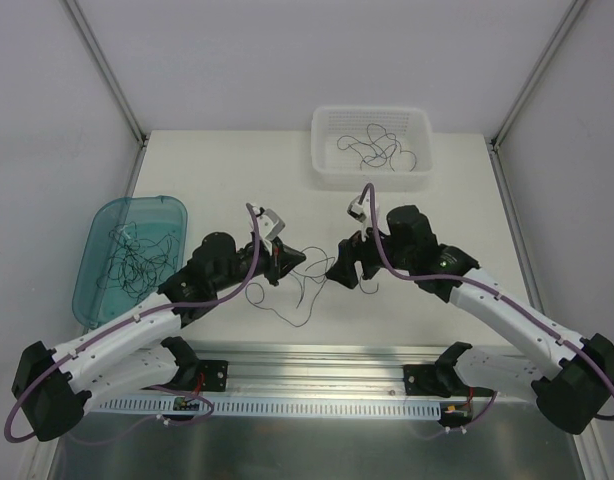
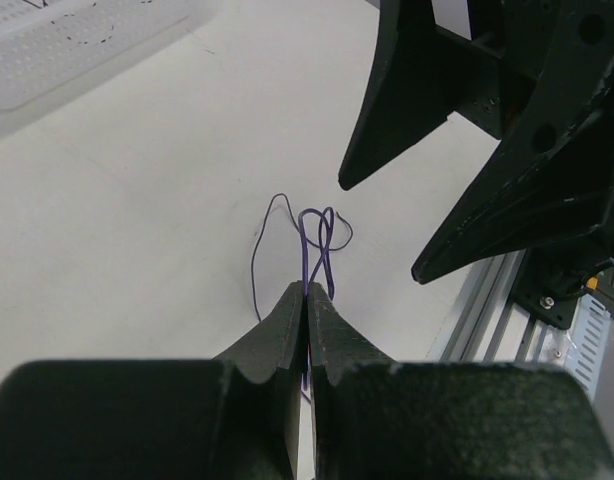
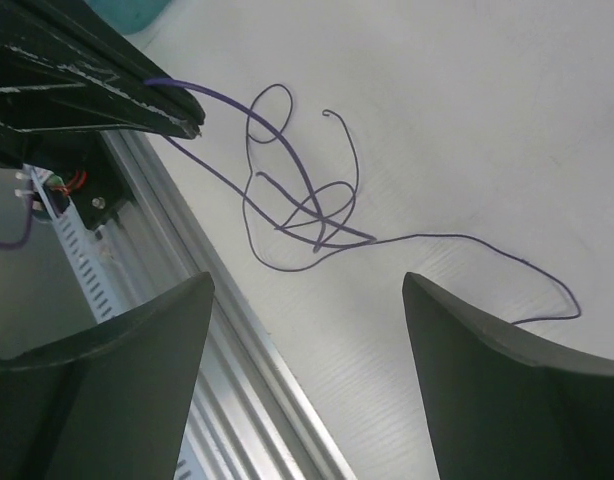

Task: Untangle the cables

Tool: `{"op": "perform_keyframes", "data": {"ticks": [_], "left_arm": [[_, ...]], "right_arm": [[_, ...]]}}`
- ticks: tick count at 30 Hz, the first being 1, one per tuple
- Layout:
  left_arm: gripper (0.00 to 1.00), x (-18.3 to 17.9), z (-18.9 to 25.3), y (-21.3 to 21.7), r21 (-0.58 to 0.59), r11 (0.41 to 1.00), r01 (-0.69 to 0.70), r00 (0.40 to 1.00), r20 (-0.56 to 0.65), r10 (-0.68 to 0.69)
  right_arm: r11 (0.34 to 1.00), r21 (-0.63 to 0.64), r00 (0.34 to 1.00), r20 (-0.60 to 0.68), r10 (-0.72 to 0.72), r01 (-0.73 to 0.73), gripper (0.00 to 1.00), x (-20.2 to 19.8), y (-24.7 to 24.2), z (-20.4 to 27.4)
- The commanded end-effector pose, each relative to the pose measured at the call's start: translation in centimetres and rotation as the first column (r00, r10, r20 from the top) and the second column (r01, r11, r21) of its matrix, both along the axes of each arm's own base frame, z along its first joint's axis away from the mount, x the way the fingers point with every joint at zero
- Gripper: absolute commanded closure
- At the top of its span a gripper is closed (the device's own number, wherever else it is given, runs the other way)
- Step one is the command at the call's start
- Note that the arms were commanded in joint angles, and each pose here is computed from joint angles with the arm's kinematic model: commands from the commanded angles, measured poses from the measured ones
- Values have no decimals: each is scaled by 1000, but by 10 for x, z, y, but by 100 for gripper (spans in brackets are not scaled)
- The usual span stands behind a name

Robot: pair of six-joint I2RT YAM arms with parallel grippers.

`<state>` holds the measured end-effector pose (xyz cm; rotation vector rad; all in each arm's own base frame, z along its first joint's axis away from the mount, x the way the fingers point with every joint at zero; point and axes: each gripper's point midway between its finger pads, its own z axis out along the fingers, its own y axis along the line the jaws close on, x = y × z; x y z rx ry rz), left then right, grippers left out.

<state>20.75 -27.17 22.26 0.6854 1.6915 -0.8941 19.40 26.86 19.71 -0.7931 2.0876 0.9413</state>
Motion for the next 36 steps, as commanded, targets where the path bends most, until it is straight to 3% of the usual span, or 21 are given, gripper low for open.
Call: {"op": "perform_keyframes", "data": {"ticks": [1, 7, 22, 34, 36], "left_arm": [[100, -10, 29, -8, -36, 996, 81, 995, 57, -79], [100, -20, 33, -14, -26, 989, 146, 988, 59, -144], [100, -21, 37, -8, -18, 991, 136, 988, 71, -134], [100, -11, 29, 4, 13, 999, 51, 995, 88, -52], [100, -7, 26, 8, 19, 1000, 21, 996, 91, -23]], "right_arm": [[993, -50, 976, 183, 119, -112, 19, 6, 0, 13], [974, -67, 956, 190, 226, -217, 20, 3, 10, 23], [946, -77, 933, 160, 323, -314, 51, -4, 18, 13], [950, -50, 937, 160, 311, -307, 99, -5, 10, 17], [951, -31, 938, 157, 309, -308, 99, -7, 7, 20]]}}
